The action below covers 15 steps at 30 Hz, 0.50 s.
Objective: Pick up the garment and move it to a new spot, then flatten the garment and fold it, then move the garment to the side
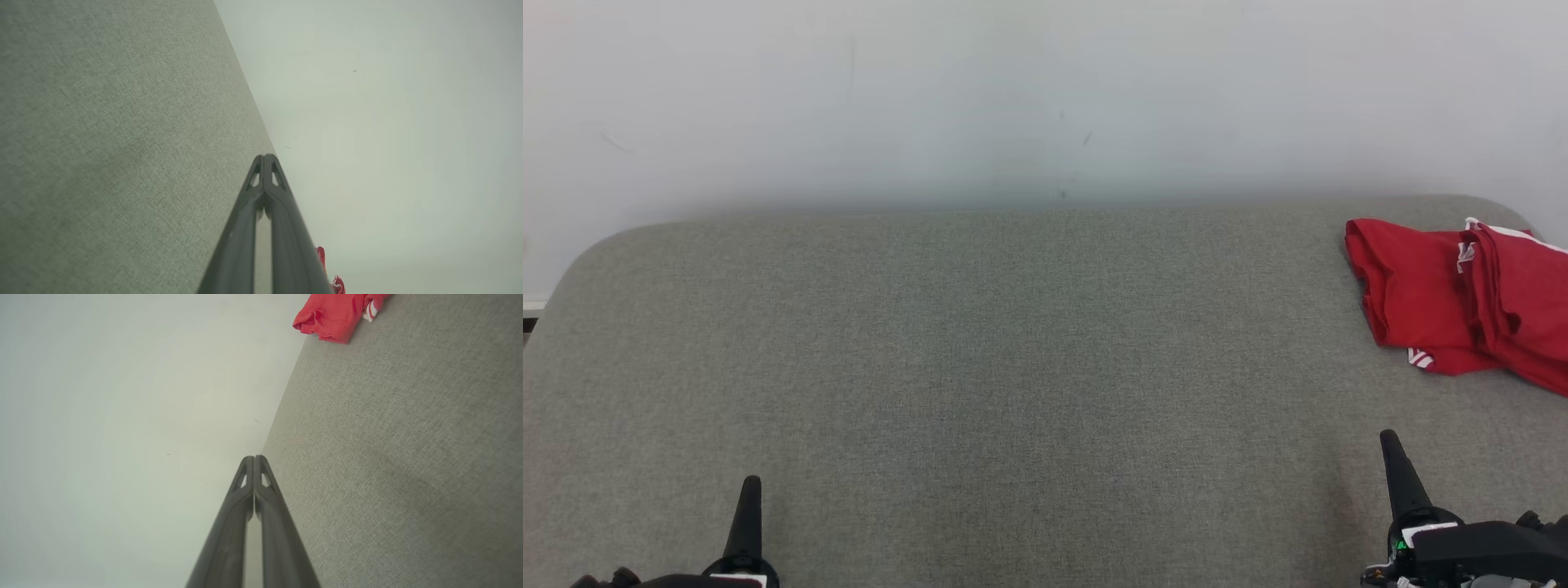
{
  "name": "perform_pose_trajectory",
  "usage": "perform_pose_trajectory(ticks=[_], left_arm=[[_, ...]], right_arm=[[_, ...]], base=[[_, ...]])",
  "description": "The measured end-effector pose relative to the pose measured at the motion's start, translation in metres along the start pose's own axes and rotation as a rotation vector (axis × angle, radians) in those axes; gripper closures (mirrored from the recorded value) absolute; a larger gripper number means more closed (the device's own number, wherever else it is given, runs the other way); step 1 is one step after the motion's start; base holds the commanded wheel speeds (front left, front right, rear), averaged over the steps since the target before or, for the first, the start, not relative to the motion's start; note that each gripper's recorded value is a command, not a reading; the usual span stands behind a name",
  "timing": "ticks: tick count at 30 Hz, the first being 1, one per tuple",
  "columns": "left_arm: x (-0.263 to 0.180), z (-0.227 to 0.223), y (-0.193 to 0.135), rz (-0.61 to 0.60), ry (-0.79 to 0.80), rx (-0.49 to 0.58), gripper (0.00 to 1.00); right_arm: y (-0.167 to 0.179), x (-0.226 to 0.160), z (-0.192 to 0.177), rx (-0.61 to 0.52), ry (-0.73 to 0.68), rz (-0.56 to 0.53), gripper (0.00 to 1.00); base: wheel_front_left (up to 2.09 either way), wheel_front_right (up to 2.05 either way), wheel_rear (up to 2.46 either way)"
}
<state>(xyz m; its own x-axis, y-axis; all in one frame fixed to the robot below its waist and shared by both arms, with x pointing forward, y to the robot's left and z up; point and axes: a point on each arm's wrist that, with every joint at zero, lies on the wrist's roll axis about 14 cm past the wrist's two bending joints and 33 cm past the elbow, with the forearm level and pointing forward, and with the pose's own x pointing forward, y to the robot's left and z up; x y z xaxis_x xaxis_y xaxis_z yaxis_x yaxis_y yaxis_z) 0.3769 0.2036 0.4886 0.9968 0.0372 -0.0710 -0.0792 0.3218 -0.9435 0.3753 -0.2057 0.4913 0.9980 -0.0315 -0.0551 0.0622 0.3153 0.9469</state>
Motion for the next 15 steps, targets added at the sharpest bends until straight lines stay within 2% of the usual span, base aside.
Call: perform_pose_trajectory(ticks=[15], left_arm=[[0.004,0.0002,-0.0067,-0.026,0.011,-0.13,1.0]], right_arm=[[0.0058,0.0048,-0.0002,0.123,0.007,0.018,1.0]], base=[[0.0,0.0,0.0]])
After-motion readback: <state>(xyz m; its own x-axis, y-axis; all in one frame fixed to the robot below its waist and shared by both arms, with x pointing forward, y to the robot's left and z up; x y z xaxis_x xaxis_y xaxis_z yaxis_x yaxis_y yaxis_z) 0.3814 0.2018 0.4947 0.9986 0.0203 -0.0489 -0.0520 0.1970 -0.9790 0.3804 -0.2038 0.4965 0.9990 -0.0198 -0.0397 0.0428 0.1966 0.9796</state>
